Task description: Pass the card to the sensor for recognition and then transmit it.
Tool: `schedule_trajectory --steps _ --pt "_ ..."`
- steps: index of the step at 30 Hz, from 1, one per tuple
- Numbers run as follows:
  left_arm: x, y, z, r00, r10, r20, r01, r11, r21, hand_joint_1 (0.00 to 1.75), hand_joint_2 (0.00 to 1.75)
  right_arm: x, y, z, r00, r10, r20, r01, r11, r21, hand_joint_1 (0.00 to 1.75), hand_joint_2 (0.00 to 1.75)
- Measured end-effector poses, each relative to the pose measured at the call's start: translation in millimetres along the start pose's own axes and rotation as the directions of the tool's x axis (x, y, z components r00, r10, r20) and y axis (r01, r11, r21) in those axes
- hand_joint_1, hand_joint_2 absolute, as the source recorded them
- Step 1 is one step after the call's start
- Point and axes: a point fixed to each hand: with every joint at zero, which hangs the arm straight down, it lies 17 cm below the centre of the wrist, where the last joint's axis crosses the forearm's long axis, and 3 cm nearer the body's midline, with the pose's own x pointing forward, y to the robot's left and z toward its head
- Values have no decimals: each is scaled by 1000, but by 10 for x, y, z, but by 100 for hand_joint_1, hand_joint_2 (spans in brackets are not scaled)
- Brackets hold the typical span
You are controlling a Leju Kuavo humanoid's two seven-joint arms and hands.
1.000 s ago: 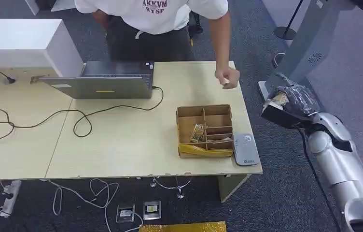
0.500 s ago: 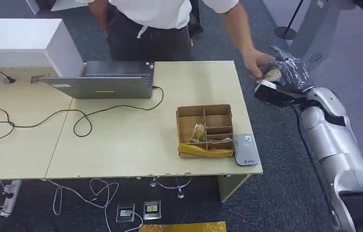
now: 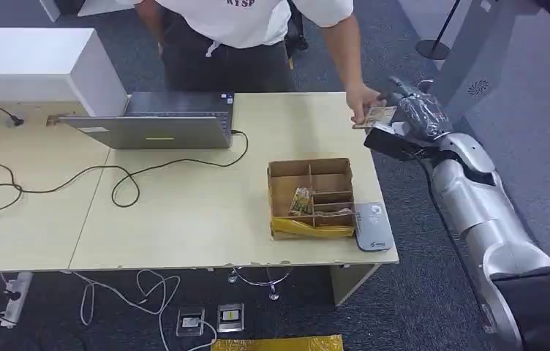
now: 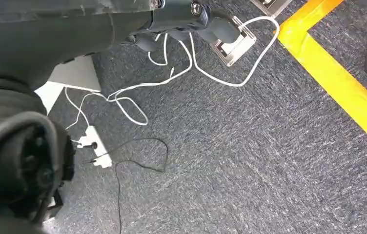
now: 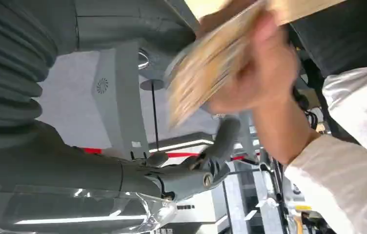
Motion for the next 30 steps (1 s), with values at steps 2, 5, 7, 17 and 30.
schedule_trajectory --steps 2,5,7,17,30 --pt "4 -5 0 1000 -2 1 2 1000 -1 0 0 -9 20 -3 1000 1 -6 -1 1000 -1 0 175" --pt "6 -7 0 1000 -1 1 1 1000 -1 0 0 -9 42 -4 1000 4 -7 -4 1000 -3 0 175" --pt "12 -14 -1 1000 1 2 -1 1000 -2 0 0 5 41 -9 1000 -6 -5 6 1000 -8 0 175" --pt "72 -60 -8 1000 15 9 -15 1000 2 0 0 286 -57 -8 916 -400 37 400 916 12 0 175" --pt "85 -91 -7 1000 17 10 -17 1000 2 0 0 728 383 648 834 -552 20 540 822 182 0 175"
